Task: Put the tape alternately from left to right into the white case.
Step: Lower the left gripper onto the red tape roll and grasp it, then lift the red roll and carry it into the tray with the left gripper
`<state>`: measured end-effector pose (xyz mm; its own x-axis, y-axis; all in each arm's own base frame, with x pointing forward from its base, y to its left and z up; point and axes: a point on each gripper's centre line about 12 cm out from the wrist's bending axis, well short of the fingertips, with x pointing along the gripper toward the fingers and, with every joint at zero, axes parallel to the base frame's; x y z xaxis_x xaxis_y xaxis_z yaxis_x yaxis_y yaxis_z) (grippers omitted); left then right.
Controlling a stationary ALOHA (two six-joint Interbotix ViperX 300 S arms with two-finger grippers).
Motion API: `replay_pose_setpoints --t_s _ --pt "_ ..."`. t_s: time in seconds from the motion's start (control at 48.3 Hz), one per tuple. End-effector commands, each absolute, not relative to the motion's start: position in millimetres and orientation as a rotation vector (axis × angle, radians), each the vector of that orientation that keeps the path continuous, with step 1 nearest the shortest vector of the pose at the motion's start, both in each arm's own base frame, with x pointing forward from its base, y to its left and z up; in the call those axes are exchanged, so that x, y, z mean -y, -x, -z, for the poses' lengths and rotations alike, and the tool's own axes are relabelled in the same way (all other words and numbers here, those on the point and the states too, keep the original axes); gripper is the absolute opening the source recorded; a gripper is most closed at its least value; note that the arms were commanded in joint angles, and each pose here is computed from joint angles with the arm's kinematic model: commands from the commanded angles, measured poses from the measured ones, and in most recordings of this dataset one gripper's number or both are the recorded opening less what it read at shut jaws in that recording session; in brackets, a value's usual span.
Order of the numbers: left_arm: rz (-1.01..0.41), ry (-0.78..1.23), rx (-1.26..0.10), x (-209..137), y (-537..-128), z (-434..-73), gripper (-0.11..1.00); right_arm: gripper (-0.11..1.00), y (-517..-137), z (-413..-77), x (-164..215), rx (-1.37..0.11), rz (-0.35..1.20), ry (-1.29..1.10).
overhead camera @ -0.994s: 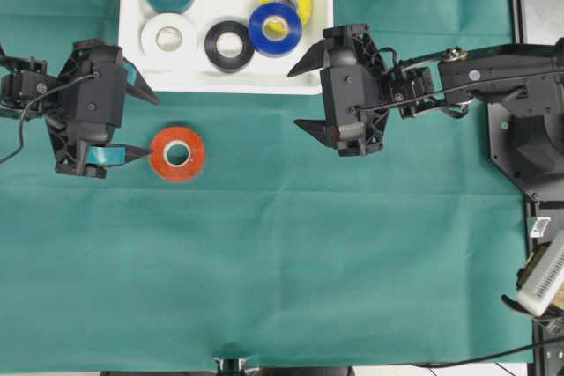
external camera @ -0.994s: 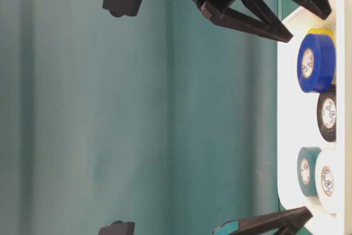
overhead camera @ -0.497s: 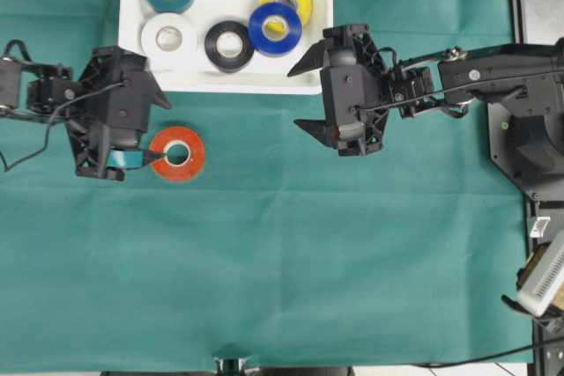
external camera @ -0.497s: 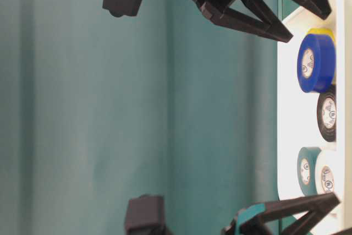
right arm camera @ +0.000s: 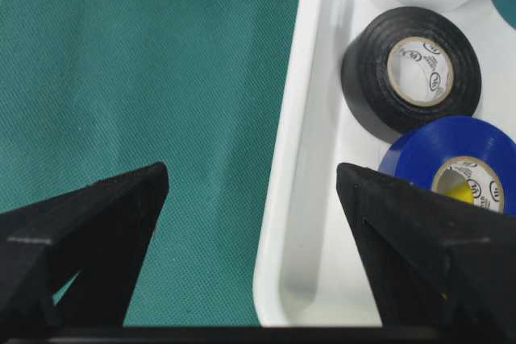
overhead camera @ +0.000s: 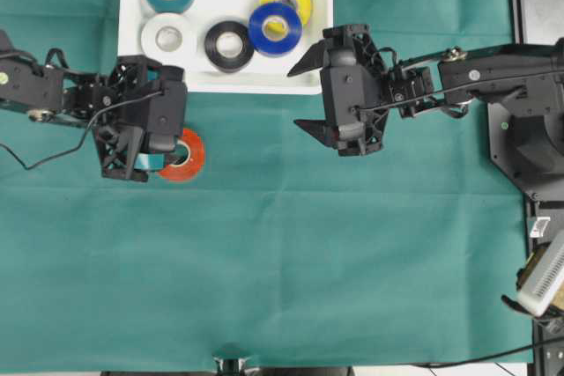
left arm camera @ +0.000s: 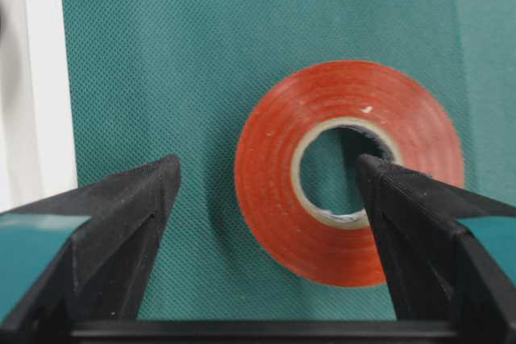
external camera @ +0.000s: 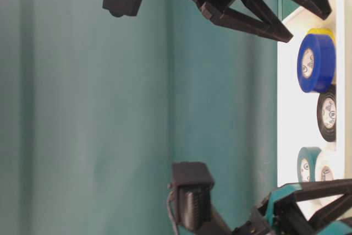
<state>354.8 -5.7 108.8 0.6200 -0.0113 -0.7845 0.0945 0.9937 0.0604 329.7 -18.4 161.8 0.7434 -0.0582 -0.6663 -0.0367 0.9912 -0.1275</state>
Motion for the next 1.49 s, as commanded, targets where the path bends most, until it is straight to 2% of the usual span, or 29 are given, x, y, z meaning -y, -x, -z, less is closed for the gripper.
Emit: replay_pose_setpoints --t_s 0.0,0.207,0.29,0.373,0.497,0.538,0.87,1.263,1.47 --pt "0.048 -0.092 -0.878 1 -362 -114 0.89 0.70 -332 -171 17 -0.699 0.007 0.136" --pt "0.041 -0.089 -0.891 -1 -364 -110 0.89 0.70 -331 -171 17 -0.699 0.006 0.136" --pt "0.043 -0.089 -0.887 -1 -364 -111 0.84 0.70 -331 -171 17 -0.699 0.006 0.136" --pt "0.042 -0.090 -0.884 -1 -364 -112 0.67 0.70 -331 -171 17 -0.699 0.007 0.135" --pt "0.042 -0.090 -0.886 -1 -364 -112 0.31 0.70 -331 -171 17 -0.698 0.008 0.135" --pt "0.043 -0.089 -0.887 -1 -363 -112 0.24 0.70 -331 -171 17 -0.699 0.006 0.136" --pt "0.051 -0.094 -0.890 2 -362 -119 0.24 0.70 -331 -171 17 -0.699 0.006 0.136" --pt "0.058 -0.104 -0.762 6 -360 -171 0.24 0.70 -333 -173 17 -0.692 0.005 0.137" --pt "0.040 -0.103 -0.743 -1 -364 -178 0.24 0.70 -333 -173 16 -0.685 0.000 0.136"
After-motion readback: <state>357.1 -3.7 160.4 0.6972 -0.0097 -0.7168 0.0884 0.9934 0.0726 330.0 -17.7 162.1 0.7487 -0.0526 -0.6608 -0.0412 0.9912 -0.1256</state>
